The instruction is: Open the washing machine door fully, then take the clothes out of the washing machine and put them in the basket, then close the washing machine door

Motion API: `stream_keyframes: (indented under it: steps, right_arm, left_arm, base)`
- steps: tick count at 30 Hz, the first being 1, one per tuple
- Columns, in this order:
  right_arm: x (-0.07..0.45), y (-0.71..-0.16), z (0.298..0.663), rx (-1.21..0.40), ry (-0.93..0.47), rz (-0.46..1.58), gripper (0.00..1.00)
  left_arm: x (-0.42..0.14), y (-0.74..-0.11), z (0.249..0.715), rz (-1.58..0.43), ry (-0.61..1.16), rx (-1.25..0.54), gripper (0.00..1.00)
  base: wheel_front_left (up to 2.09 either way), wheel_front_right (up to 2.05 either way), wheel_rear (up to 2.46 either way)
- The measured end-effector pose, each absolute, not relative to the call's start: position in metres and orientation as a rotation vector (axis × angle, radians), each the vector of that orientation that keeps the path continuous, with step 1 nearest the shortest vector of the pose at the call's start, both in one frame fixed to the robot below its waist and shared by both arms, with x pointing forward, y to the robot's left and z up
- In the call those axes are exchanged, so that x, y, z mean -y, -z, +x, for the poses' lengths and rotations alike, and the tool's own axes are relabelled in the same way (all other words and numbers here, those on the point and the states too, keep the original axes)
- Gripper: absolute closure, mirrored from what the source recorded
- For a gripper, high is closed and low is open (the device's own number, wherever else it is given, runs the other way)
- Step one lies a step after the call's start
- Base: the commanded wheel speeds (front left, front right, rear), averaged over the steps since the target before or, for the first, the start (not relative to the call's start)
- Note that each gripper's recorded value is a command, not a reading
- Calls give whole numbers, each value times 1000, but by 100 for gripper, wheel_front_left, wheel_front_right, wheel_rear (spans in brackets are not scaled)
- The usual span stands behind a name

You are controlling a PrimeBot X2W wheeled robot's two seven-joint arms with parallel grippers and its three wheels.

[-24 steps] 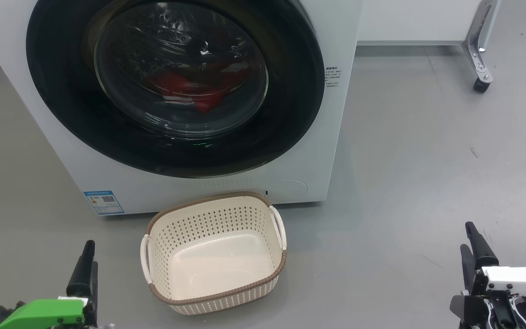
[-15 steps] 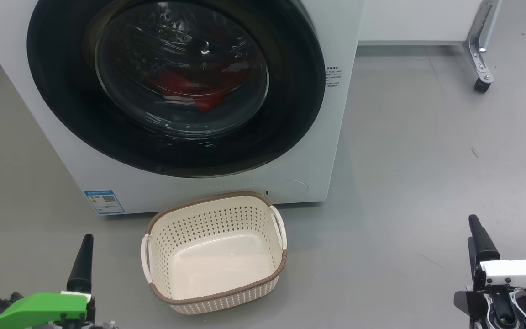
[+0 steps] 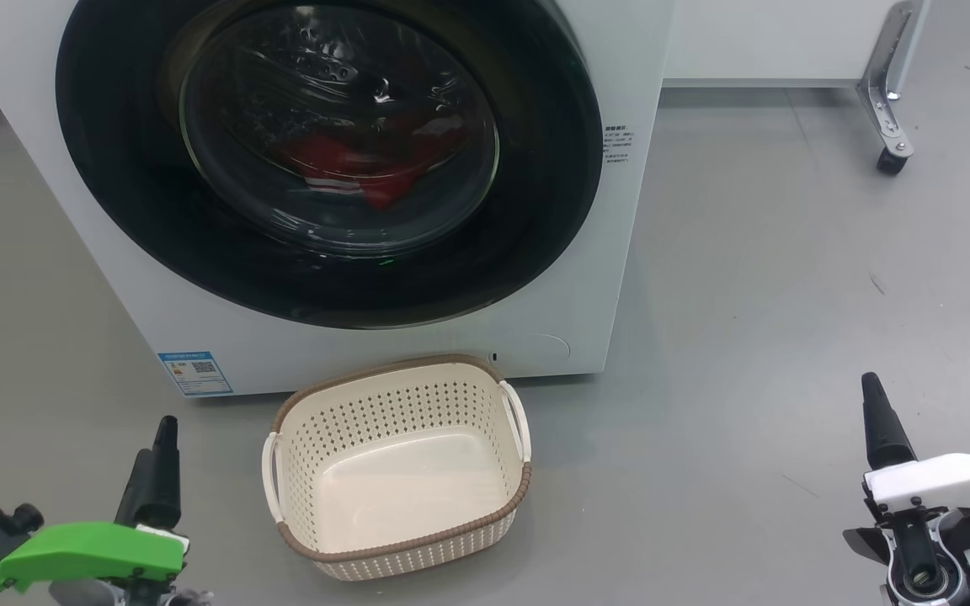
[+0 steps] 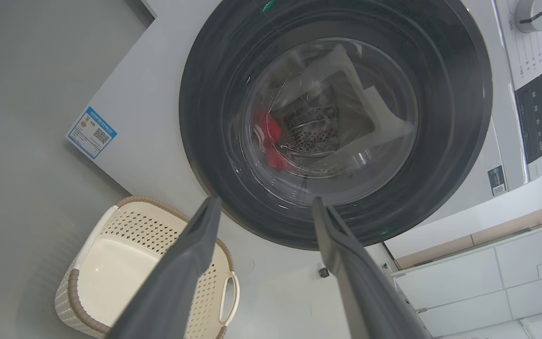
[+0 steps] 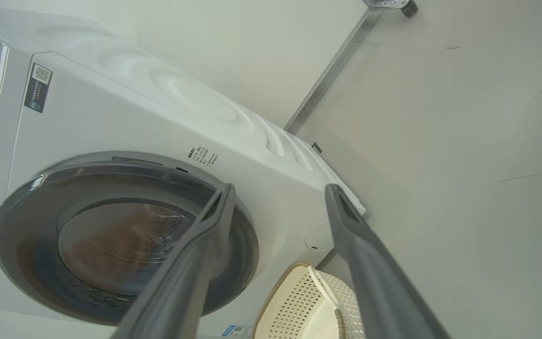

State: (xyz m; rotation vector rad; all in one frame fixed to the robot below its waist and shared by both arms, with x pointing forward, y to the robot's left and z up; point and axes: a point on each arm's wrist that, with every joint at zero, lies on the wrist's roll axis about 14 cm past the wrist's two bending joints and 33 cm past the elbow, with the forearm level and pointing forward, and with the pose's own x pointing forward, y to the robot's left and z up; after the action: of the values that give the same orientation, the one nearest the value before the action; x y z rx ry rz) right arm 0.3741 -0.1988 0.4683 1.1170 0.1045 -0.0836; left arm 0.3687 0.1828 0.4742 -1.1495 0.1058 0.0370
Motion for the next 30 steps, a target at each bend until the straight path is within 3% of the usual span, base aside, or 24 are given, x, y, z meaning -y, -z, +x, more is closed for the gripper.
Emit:
stream_keyframes:
  steps: [30]
  right_arm:
    - [160, -475, 374, -118, -78, 559, 0]
  left_arm:
    - [-142, -485, 367, -593, 118, -100, 0]
  base:
    - [0, 0, 0]
